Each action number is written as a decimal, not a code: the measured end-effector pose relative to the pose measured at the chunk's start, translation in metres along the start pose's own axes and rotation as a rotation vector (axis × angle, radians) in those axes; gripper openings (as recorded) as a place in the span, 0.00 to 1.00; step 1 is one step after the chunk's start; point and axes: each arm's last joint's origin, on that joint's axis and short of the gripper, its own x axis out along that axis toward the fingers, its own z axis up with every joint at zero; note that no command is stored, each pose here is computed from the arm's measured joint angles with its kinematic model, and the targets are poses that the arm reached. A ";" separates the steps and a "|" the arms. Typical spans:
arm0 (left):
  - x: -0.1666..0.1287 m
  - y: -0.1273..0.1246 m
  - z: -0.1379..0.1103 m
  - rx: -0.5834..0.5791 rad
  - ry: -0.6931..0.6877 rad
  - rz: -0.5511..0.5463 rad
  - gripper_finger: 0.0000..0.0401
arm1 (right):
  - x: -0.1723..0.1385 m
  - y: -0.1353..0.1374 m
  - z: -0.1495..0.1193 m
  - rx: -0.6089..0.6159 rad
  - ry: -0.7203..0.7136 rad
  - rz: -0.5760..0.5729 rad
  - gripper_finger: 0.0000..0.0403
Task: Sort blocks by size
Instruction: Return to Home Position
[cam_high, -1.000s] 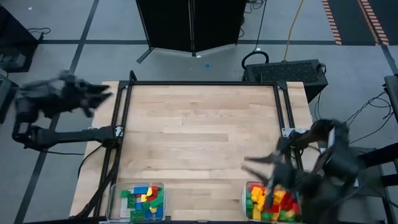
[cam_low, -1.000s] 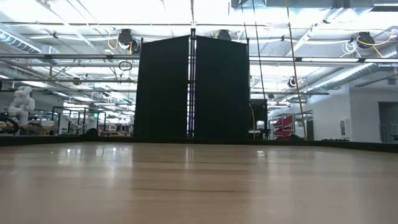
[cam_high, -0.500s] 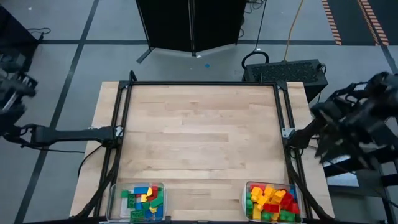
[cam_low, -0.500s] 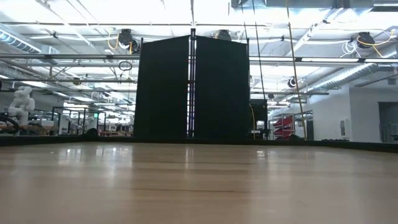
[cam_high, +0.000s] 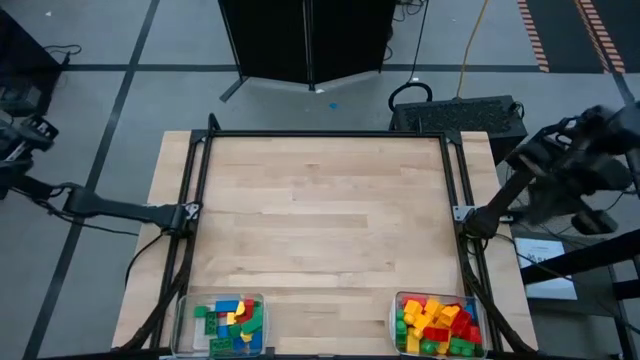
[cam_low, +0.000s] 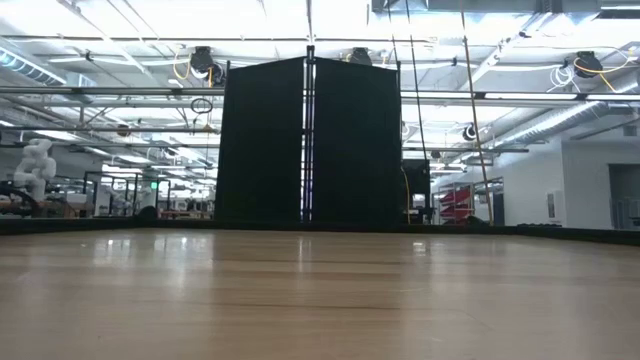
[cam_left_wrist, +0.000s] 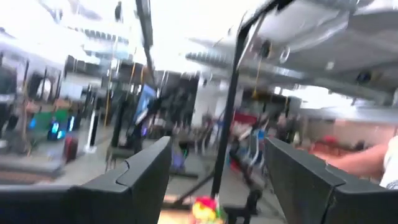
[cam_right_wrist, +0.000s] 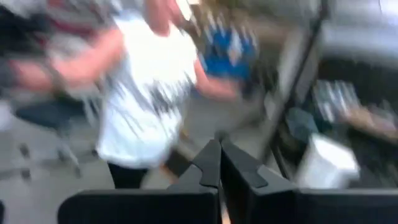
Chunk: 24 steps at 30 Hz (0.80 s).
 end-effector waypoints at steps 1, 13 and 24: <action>-0.008 0.001 -0.003 0.000 -0.029 -0.004 0.64 | 0.000 0.003 -0.007 -0.024 -0.074 0.032 0.00; -0.034 0.001 -0.069 -0.115 0.026 0.122 0.64 | 0.024 0.037 -0.166 0.044 -0.631 0.022 0.00; 0.000 -0.026 -0.103 -0.055 0.226 0.241 0.64 | 0.049 0.055 -0.261 0.099 -0.792 -0.046 0.00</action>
